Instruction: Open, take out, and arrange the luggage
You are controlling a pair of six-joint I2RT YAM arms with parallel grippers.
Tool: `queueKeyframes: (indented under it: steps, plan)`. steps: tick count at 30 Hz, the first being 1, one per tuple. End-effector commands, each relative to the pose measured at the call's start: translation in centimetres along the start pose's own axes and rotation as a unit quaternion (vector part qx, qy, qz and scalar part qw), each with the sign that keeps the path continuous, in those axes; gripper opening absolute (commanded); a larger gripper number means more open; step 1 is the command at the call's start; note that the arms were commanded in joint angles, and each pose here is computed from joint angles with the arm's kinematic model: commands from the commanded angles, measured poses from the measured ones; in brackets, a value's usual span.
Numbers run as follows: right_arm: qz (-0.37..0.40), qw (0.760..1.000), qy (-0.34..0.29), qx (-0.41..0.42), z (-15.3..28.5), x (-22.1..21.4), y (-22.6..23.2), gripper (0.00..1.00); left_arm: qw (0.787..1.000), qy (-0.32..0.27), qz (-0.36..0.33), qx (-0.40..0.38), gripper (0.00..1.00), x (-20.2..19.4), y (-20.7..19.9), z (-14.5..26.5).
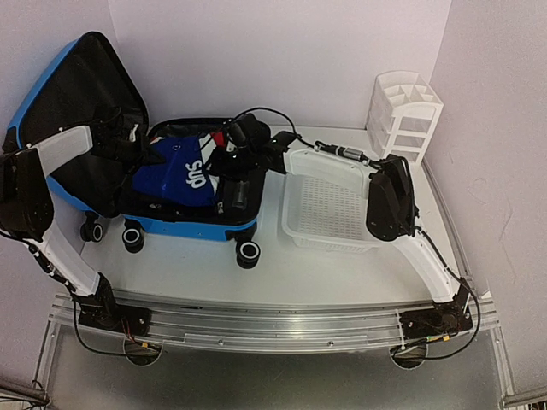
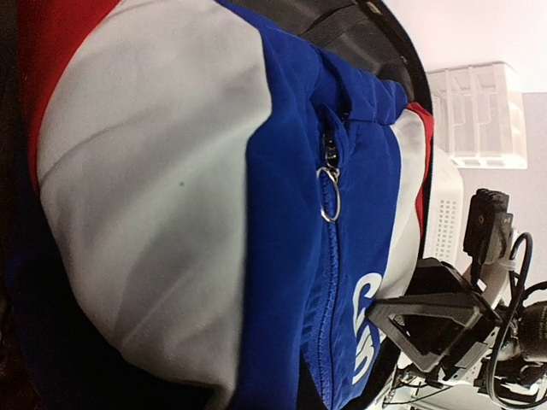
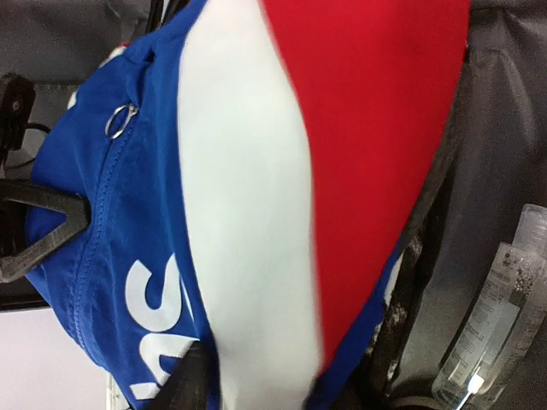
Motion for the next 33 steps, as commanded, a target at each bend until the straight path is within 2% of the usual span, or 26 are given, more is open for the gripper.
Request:
queueKeyframes:
  steps: [1, 7, 12, 17, 22, 26, 33]
  plan:
    - [-0.031, 0.999, 0.033, 0.027, 2.0, -0.5, 1.6, 0.46, 1.000, -0.025, -0.001, 0.004, 0.00, 0.2, 0.2, 0.1]
    - [-0.073, 0.995, 0.065, 0.010, 2.8, -1.7, 0.8, 0.50, 0.999, -0.031, -0.018, 0.028, 0.00, 0.6, 1.0, -0.3]
    - [-0.108, 0.987, 0.115, 0.035, 2.3, -2.9, 1.3, 0.53, 0.999, -0.029, -0.020, 0.041, 0.00, 1.1, 2.2, -0.8]
    - [-0.137, 0.980, 0.137, 0.053, 1.4, -3.4, 1.7, 0.53, 0.999, -0.010, -0.012, 0.036, 0.00, 0.9, 2.8, -1.6]
    - [-0.133, 0.980, 0.120, 0.080, 1.7, -2.5, 3.6, 0.51, 0.999, -0.007, -0.024, 0.036, 0.00, 1.1, 3.0, -1.6]
    - [-0.131, 0.985, 0.093, 0.054, 2.9, -2.4, 3.3, 0.50, 0.999, -0.007, -0.033, 0.031, 0.00, 1.2, 2.8, -1.6]
    - [-0.122, 0.987, 0.093, 0.048, 2.9, -2.6, 3.7, 0.50, 0.999, -0.012, -0.042, 0.027, 0.00, 1.8, 2.5, -1.4]
Point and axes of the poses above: each gripper's point midway between its finger pads, its own z axis back along the fingers, its own y axis along the line the jaws close on, x = y × z, the point moved 7 cm from there along z, back along the fingers, and after that the axes turned 1 degree about -z, right-handed, at the moved point
